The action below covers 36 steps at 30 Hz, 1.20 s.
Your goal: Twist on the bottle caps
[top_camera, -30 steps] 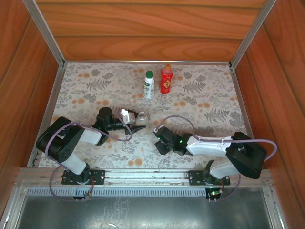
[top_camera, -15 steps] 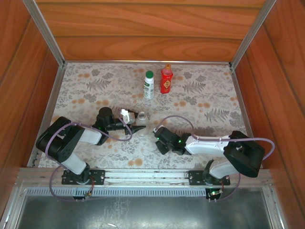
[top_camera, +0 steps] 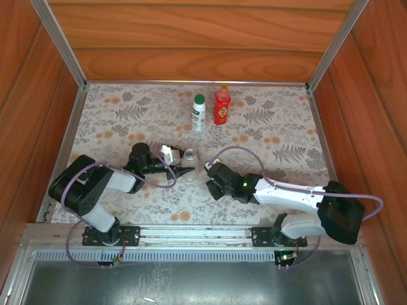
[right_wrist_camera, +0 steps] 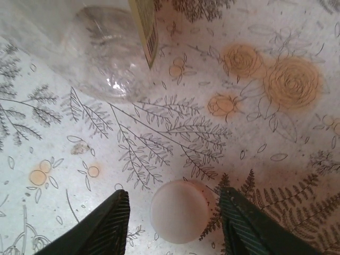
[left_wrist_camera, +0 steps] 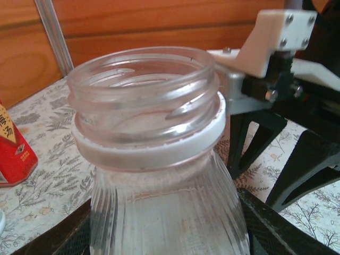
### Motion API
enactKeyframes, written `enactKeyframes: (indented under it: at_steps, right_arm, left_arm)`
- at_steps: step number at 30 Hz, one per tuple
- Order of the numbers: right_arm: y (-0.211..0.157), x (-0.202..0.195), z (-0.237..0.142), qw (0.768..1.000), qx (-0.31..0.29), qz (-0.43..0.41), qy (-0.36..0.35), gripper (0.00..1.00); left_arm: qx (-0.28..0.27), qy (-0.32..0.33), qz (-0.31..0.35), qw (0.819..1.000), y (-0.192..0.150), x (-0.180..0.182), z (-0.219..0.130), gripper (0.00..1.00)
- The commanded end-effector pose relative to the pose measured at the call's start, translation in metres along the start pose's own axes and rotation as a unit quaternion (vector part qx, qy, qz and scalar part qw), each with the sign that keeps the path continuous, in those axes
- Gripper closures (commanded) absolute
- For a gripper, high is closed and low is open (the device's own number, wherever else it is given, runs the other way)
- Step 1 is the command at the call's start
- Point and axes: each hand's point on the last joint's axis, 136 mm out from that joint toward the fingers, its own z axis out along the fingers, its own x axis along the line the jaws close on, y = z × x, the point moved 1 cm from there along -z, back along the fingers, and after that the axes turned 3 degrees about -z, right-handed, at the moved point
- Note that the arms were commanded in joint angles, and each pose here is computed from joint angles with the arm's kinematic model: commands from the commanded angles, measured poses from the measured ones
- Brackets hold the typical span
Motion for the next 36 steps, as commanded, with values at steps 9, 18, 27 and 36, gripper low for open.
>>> enactKeyframes:
  at_steps: [9,18,27,36]
  right_arm:
    - [-0.026,0.0,0.023,0.999,0.051,0.006,-0.014,0.46]
    - [-0.037,0.002,0.036,0.997,0.071,0.01,-0.016,0.47]
    - [-0.042,0.003,0.039,0.997,0.079,0.012,-0.014,0.52]
    - [-0.042,0.001,0.037,0.996,0.082,0.009,-0.017,0.57]
  left_arm:
    - [0.018,-0.02,-0.031,0.999,-0.015,-0.009,0.001,0.44]
    - [0.019,-0.021,-0.034,0.999,-0.016,-0.008,0.002,0.44]
    - [0.02,-0.021,-0.036,0.999,-0.016,-0.009,0.001,0.44]
    - [0.02,-0.021,-0.036,0.999,-0.017,-0.009,0.001,0.44]
